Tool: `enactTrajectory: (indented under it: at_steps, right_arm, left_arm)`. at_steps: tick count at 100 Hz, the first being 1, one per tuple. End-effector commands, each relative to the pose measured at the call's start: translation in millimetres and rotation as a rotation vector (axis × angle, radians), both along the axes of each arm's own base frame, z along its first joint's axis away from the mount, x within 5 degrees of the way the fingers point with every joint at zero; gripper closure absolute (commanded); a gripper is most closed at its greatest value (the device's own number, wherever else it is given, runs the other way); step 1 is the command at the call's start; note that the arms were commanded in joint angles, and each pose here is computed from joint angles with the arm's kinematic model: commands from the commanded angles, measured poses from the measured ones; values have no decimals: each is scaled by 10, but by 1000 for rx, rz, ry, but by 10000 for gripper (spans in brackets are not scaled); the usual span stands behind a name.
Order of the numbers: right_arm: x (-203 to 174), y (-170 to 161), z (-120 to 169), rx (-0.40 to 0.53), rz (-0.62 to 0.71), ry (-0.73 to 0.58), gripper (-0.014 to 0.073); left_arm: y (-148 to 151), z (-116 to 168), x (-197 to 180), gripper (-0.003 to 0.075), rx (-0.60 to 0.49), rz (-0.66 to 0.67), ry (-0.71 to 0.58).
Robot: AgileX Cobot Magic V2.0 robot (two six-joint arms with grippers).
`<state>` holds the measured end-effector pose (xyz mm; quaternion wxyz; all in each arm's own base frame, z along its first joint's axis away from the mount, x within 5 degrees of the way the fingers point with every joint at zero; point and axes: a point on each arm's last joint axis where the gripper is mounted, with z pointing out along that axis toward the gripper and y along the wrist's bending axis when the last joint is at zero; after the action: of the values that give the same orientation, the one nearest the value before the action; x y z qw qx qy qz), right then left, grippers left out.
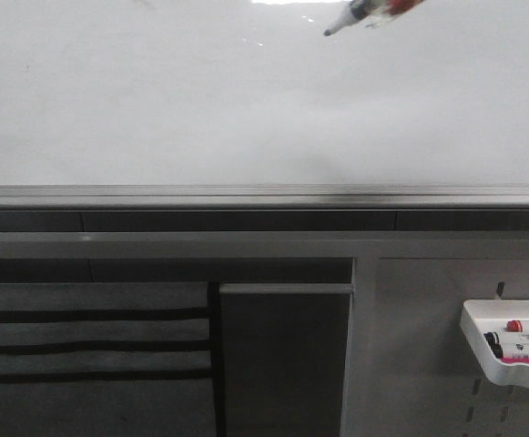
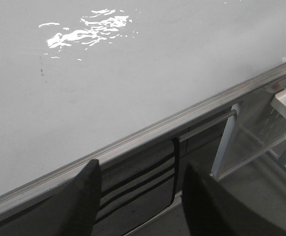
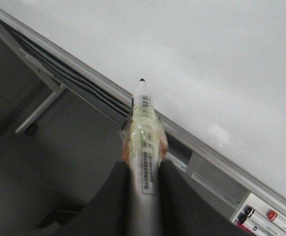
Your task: Write number 3 on whiteboard
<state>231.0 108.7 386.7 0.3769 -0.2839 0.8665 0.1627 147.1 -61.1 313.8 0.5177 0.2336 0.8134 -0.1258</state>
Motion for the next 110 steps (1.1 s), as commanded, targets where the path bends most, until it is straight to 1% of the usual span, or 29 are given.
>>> enactTrajectory:
  at_steps: [1,3,9,17,22,32,48,59,65,72,80,90,99,102,110]
  right_arm:
    - [183,80,215,0,41,-20,594]
    - [227,102,192,-18,61,7,594]
    - [327,154,251,-56,115,48,594]
    - [507,227,293,-70,139,76,594]
    - [610,263,355,-64,138,53,594]
    - [786,323,384,-46,127,17,594]
    - [974,375,289,-29,96,-15,594]
    - [1048,387,263,-22,77,-44,594]
    - [1079,369,242,-53,65,-57,594]
    - [1117,295,221,-90,17,-56,594]
    - [1132,167,228,-98,-54,-30,594]
    - [1074,105,165,-131,-42,57,594]
    - [1067,223,-2,-109,-3,80,594]
    - [1087,279,-43,-88,-3,59,594]
    - [1114,412,-108,-72,6,14,594]
  left_arm:
    - [12,136,39,370,-53,41,-67]
    - [12,136,39,370,-53,41,-67]
    - [12,136,39,370,-53,41,-67]
    - [12,136,39,370,-53,41,-67]
    - [12,136,39,370,-53,41,-67]
    - [12,136,39,370,-53,41,-67]
    - [12,136,39,370,-53,41,-67]
    - [12,136,39,370,-53,41,-67]
    - [12,136,39,370,-53,41,-67]
    - [12,136,39,370,-53,41,-67]
    - [13,135,39,371,-49,40,-68]
    - [13,135,39,371,-49,40,-68]
    - [14,136,40,371,-50,41,-70]
    - [14,136,40,371,-50,41,-70]
    - [14,136,40,371,-50,41,-70]
